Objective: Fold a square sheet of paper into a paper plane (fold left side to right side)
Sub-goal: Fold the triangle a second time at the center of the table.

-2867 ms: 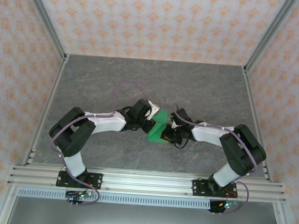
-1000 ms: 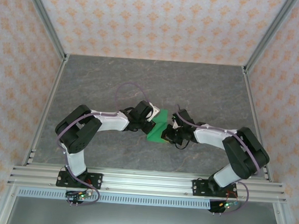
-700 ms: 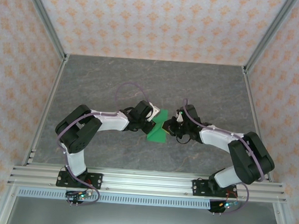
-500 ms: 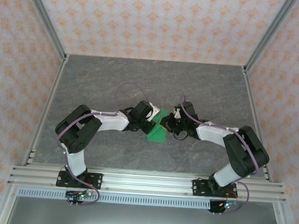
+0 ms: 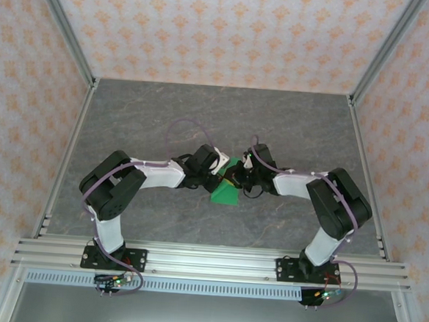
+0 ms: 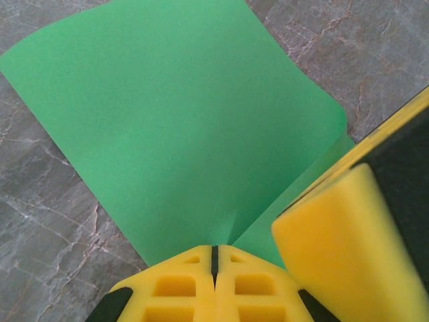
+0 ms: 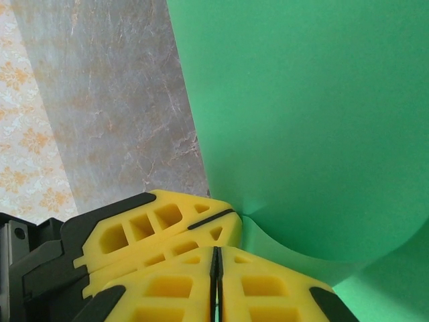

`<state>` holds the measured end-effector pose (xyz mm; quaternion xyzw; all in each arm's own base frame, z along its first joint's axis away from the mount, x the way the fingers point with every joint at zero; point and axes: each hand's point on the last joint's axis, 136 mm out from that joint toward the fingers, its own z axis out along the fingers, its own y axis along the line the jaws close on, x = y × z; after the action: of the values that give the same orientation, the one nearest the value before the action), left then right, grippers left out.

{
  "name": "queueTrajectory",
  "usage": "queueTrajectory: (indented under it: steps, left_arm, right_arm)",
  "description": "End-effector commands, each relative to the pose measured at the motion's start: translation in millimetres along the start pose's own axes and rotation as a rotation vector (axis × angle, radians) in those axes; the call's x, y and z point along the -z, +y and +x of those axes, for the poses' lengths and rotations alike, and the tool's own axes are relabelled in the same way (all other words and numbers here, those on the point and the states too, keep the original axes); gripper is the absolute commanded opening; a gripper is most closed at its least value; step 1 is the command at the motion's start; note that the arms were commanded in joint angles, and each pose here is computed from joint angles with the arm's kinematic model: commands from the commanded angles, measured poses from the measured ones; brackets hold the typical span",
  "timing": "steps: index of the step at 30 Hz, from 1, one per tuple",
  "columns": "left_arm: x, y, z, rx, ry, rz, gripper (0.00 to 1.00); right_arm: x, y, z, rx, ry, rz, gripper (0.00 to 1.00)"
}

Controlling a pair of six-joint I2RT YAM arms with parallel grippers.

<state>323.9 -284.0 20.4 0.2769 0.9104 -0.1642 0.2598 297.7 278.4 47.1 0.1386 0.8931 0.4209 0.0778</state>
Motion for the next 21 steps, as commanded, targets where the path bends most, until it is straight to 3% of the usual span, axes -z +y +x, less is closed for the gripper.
queueTrajectory:
  steps: [1, 21]
  left_arm:
    - [-3, 2, 4, -0.012, 0.018, 0.006, 0.00]
    - [-4, 2, 4, -0.012, 0.018, 0.005, 0.00]
  right_arm:
    - [-5, 1, -2, 0.009, 0.000, 0.010, 0.11]
    - [-5, -34, 7, 0.022, 0.012, 0.135, 0.11]
